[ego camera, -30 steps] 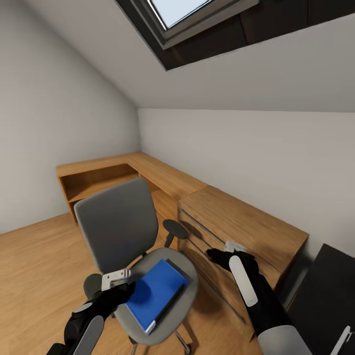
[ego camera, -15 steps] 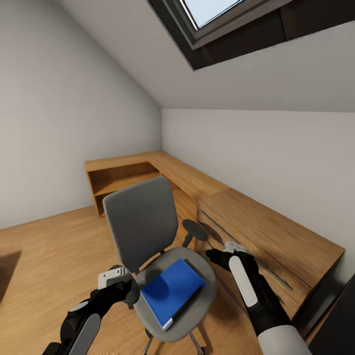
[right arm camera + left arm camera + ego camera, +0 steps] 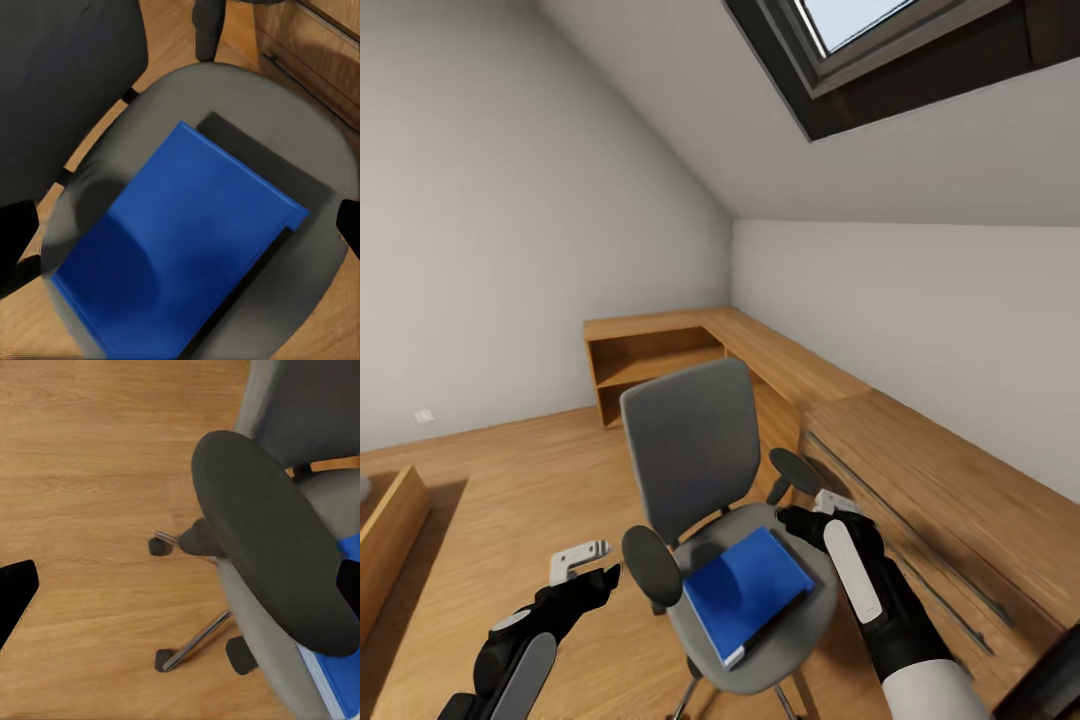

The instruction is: In the bedroom, organize the workspace by keeping the computer under the desk, ensuring the monitor is on the desk, placing the keyboard on the desk next to the monitor, placing the mouse on the desk next to the keyboard, moving the folder from the swivel chair onto the desk next to the mouse, stacking the notebook on top of the folder with the pen on top of the notebook, and positioning the swivel chair next to the desk.

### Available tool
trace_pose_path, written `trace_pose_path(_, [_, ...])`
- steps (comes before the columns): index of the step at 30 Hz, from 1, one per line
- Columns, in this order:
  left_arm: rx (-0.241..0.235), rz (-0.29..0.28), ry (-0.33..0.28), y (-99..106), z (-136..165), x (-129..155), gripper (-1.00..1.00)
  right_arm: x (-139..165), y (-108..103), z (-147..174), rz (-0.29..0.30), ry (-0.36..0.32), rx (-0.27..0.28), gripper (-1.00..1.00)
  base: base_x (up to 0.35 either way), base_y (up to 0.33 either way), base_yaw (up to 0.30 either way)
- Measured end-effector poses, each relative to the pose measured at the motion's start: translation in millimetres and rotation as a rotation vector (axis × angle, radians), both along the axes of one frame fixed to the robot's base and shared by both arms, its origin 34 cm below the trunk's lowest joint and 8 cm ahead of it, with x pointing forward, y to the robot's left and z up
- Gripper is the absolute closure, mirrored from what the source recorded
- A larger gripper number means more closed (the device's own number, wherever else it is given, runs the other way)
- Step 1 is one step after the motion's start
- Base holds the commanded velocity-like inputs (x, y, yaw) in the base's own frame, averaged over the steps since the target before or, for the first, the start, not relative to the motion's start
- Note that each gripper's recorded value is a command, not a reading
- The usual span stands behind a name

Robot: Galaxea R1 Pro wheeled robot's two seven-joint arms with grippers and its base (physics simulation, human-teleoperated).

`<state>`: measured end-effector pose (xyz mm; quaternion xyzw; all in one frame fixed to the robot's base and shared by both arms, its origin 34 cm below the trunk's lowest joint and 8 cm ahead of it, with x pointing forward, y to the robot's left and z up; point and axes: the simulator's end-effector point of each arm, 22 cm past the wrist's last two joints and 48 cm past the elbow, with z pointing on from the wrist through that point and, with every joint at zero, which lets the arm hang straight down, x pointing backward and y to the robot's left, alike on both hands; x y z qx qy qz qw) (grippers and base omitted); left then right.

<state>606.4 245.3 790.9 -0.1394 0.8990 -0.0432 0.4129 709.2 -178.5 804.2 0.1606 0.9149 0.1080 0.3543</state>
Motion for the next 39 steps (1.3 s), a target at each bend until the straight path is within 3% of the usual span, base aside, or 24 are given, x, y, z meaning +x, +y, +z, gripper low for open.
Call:
trace_pose_path(8, [0.0,0.003,0.002,1,-1,0,-1.0,0,-3,-2,-0.001,0.002,-0.016,-1.0,0.0,0.0,0.248])
trace_pose_path(18, [0.0,0.01,0.003,4,-2,0,-1.0,2,-9,-3,-0.005,-0.007,-0.059,-1.0,0.0,0.0,0.056])
trace_pose_path(27, [-0.008,0.048,-0.002,18,-3,2,-1.0,2,10,-17,0.042,-0.03,-0.121,-1.0,0.0,0.0,0.003])
trace_pose_path(39, [-0.008,0.055,-0.005,22,-22,1,-1.0,1,18,-35,0.067,-0.044,-0.136,-1.0,0.0,0.0,0.0])
